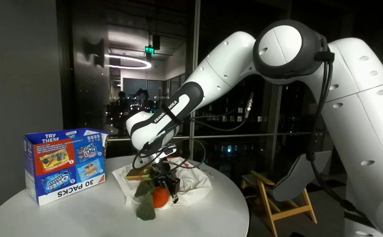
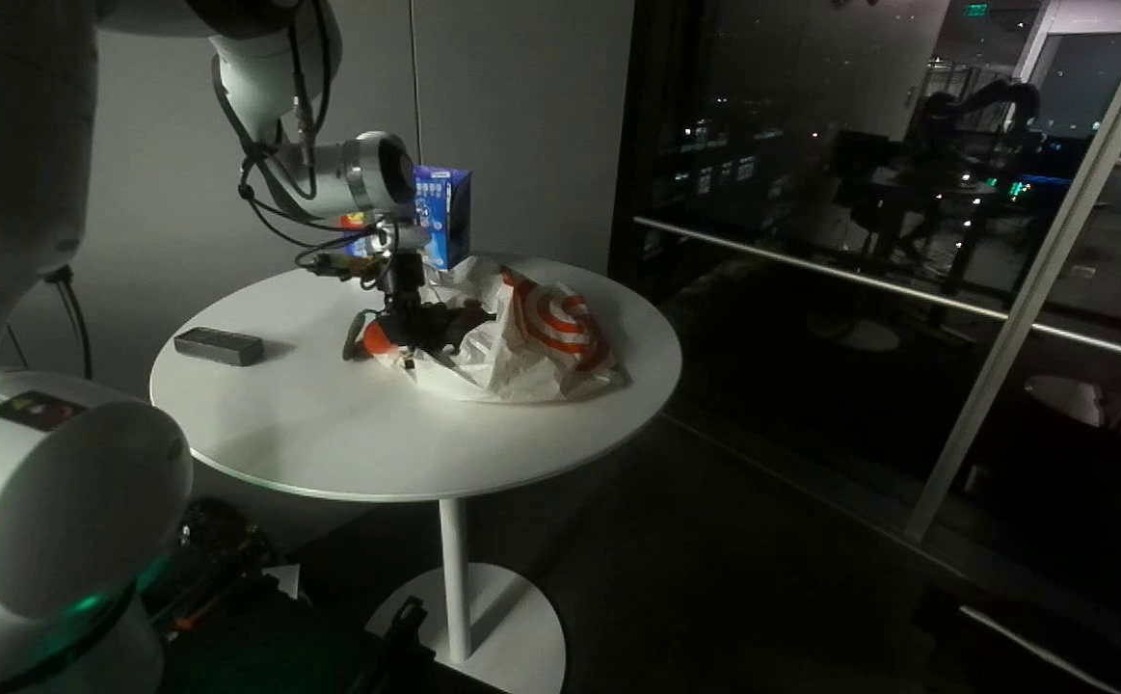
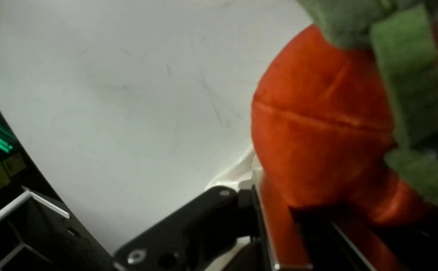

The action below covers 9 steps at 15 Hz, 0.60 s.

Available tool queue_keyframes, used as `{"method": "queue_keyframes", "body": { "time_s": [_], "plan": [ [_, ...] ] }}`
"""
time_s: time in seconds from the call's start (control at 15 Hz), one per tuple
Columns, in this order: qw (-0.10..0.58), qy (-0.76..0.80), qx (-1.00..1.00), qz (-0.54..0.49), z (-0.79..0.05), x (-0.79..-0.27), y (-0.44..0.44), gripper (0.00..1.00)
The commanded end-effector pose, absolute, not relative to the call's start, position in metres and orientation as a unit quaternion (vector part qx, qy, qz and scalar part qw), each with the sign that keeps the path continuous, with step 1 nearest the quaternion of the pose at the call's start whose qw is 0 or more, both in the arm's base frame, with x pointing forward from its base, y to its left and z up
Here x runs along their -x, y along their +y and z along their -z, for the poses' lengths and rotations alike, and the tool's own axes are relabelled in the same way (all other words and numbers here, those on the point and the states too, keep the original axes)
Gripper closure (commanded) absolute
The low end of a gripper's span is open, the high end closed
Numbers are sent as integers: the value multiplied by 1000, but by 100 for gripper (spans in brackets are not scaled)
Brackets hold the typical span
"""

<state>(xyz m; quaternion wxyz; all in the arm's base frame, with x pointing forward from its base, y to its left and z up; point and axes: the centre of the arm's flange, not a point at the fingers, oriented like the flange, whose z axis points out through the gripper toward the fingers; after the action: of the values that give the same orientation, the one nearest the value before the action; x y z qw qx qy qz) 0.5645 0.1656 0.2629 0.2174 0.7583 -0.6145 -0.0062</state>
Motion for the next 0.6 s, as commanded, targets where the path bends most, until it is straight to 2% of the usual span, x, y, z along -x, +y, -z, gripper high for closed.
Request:
{"method": "queue_keyframes", "body": {
  "time_s": [0.0,0.53],
  "plan": [
    [210,-546,-809,59,-300,-539,148,97],
    [212,-345,-911,78,-351,-496,148,98]
  ]
}}
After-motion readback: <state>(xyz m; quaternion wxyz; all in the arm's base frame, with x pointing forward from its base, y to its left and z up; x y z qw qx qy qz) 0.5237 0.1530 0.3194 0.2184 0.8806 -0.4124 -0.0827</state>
